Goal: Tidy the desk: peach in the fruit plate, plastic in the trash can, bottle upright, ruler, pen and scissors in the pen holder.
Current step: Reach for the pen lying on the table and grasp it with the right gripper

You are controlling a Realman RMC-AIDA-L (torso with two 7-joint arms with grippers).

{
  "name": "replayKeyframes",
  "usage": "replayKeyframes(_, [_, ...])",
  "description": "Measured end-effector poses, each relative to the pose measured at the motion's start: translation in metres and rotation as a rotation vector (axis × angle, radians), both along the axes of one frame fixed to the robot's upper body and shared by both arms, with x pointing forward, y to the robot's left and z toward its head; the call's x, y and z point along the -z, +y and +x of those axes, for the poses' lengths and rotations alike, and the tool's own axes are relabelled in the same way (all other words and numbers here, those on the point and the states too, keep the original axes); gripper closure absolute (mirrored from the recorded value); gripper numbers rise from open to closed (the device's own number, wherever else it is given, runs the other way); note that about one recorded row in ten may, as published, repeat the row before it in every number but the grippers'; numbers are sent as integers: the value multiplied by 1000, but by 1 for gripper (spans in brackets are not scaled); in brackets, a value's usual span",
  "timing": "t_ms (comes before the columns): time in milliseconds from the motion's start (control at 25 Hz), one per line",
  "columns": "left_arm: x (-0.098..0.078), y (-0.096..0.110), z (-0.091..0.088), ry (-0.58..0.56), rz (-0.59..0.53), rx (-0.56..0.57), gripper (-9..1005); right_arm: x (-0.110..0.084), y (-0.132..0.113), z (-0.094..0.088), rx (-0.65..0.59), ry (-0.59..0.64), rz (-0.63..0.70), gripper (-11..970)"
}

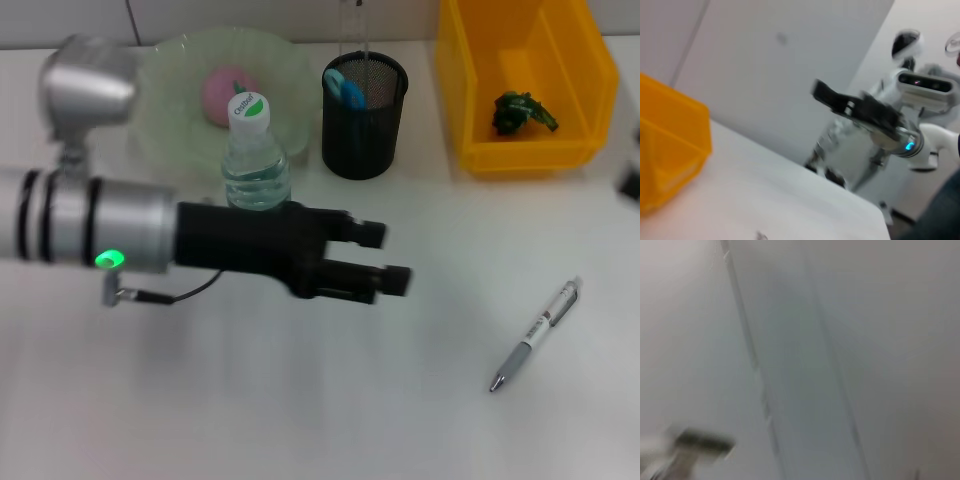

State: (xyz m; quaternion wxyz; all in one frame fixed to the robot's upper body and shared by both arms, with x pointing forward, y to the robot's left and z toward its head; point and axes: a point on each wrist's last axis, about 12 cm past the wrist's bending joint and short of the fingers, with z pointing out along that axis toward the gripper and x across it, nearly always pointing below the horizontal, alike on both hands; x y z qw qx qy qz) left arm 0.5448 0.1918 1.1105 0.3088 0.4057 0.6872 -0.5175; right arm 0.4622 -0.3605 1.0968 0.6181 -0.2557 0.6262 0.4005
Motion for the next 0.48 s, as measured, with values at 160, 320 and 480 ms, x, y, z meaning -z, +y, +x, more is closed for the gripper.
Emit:
replayKeyframes(160, [-21,-41,19,73,113,65,227,5,-33,-43,-66,101,-129,220])
replayKeyframes(320, [-38,-82,28,63,223,101,227,9,-58,-69,-32,222,-250,221])
replayKeyframes(480, [-44,-101,28,40,278,115,227,12,-70,-81,0,353,-330,221])
